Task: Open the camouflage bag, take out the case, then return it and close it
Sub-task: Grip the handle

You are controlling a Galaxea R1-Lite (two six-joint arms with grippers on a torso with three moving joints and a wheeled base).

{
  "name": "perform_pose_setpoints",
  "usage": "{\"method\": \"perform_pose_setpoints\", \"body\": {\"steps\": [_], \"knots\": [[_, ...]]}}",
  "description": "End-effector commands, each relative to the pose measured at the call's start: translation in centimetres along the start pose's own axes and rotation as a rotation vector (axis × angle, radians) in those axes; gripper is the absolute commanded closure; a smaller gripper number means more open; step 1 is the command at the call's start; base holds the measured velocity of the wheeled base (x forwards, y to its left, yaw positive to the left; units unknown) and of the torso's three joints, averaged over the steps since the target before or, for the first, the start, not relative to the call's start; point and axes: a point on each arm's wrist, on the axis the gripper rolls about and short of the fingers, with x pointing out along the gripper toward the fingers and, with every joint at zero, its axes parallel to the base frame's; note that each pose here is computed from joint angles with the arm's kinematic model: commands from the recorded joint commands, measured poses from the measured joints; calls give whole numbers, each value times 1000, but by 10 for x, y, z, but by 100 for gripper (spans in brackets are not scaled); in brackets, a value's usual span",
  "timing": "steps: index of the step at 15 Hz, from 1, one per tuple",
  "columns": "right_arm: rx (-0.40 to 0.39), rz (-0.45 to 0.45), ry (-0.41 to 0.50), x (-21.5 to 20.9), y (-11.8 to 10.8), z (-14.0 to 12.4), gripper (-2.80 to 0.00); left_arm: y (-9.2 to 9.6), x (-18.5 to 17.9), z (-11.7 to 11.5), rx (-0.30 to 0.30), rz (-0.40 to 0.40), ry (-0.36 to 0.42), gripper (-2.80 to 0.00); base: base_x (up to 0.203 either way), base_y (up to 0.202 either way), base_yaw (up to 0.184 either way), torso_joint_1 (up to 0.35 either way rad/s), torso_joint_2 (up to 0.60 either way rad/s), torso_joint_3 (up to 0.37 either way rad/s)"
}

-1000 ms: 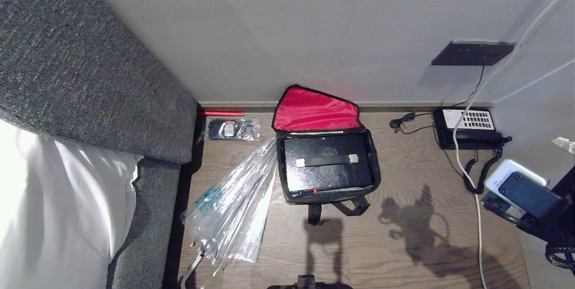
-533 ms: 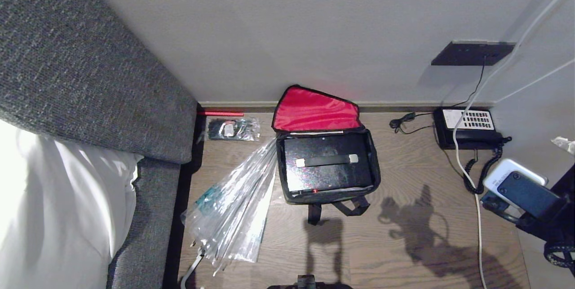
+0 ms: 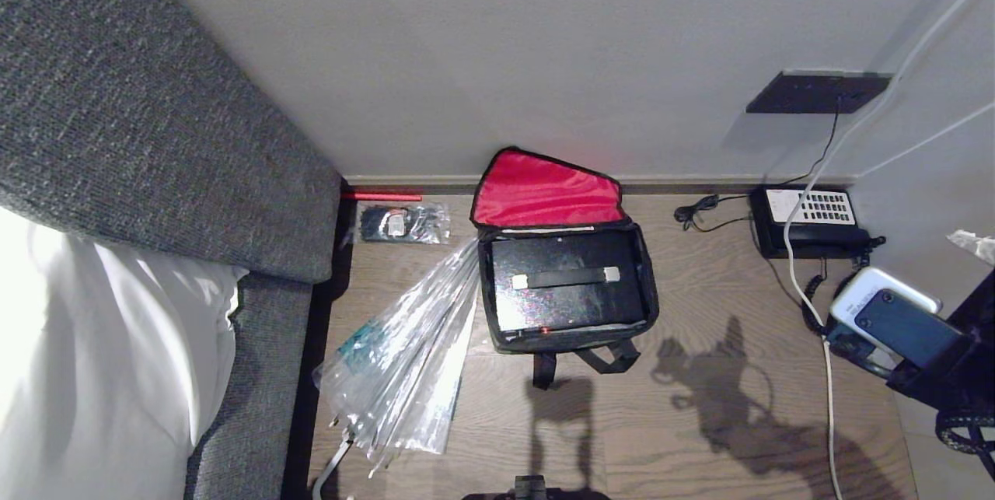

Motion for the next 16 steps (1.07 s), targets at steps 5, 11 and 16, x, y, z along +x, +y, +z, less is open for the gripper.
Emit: {"method": "perform_pose_setpoints", "body": {"steps": [5,11,16], "knots": [[-29,43,-2,17,16,22,-280,0,0,0,0,1,0,0,0,0,0,0,0,0],[70,182,-16,51,64,70,-280,0,0,0,0,1,0,0,0,0,0,0,0,0],[51,348,-92,73,104,110,-280,0,0,0,0,0,0,0,0,0,0,0,0,0]]}}
